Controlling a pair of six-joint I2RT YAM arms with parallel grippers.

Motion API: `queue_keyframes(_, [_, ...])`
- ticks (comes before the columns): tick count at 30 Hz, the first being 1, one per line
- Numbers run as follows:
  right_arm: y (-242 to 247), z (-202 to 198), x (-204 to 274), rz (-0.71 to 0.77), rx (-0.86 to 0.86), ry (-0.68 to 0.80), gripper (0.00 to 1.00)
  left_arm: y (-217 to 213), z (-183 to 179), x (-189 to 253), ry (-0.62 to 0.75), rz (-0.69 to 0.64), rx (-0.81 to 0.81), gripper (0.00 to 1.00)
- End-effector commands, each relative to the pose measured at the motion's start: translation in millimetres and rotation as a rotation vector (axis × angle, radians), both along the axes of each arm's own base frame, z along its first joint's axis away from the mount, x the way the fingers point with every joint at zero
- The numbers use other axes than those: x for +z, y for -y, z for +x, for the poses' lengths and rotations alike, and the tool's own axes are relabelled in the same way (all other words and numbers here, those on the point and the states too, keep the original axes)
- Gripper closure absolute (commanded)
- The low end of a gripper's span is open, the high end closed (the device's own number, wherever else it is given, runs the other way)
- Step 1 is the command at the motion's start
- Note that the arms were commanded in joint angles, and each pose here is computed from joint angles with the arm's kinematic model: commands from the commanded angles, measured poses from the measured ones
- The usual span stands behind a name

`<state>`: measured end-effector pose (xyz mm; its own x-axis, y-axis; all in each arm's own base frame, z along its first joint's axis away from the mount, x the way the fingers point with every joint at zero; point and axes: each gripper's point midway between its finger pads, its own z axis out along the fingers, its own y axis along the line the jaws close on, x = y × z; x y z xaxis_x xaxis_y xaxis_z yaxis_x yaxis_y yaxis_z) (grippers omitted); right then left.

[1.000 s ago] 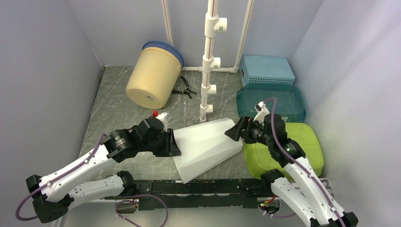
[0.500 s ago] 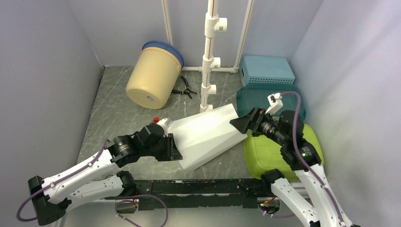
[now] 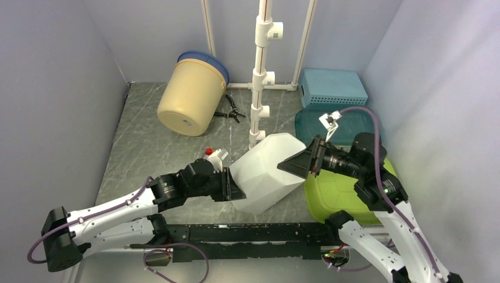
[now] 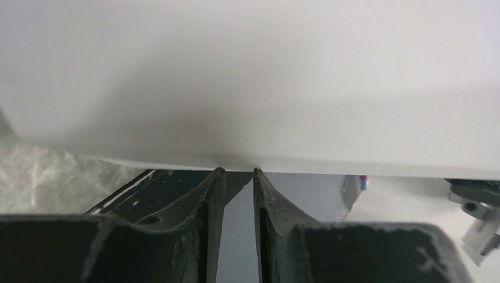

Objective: Turn the large container upside down

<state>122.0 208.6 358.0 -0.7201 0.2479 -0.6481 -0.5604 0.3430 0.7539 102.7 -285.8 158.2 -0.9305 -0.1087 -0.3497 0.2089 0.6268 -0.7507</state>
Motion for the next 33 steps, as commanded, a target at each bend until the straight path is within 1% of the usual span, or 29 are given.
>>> queue_keyframes(1, [-16,-6,-19,-0.062,0.068,-0.099,0.19,15,9,44,0.073,-0.169,0.040,0.71])
queue_keyframes(7, [-57,-17,-40,-0.190,0.115,-0.088,0.17,-9,9,34,0.068,-0.090,0.107,0.69])
queue_keyframes(9, [-62,-17,-41,-0.223,0.115,-0.070,0.16,-16,9,35,0.076,-0.070,0.119,0.67])
queue_keyframes(12, [-57,-10,-32,-0.243,0.061,-0.015,0.15,-26,4,37,0.077,-0.043,0.117,0.64])
queue_keyframes(13, [-50,-4,-28,-0.254,0.011,0.006,0.14,-29,3,37,0.077,-0.029,0.113,0.62])
queue_keyframes(16, [-14,13,-16,-0.292,-0.174,0.064,0.07,-37,4,36,0.096,0.020,0.121,0.56])
queue_keyframes(18, [22,23,-18,-0.345,-0.337,0.080,0.02,-42,5,35,0.103,0.056,0.119,0.52])
queue_keyframes(21, [81,45,-49,-0.503,-0.638,0.024,0.00,-47,7,37,0.122,0.108,0.116,0.47])
queue_keyframes(22, [96,47,-64,-0.562,-0.707,-0.004,0.00,-47,8,40,0.131,0.115,0.112,0.46])
queue_keyframes(23, [101,48,-75,-0.608,-0.732,-0.018,0.00,-47,9,44,0.141,0.120,0.109,0.46])
queue_keyframes(24, [98,47,-83,-0.637,-0.710,-0.029,0.00,-47,10,46,0.149,0.125,0.104,0.46])
queue_keyframes(26, [85,45,-95,-0.645,-0.660,-0.066,0.00,-48,10,52,0.161,0.126,0.099,0.44])
queue_keyframes(33, [17,43,-97,-0.491,-0.438,-0.090,0.00,-59,5,74,0.188,0.112,0.091,0.43])
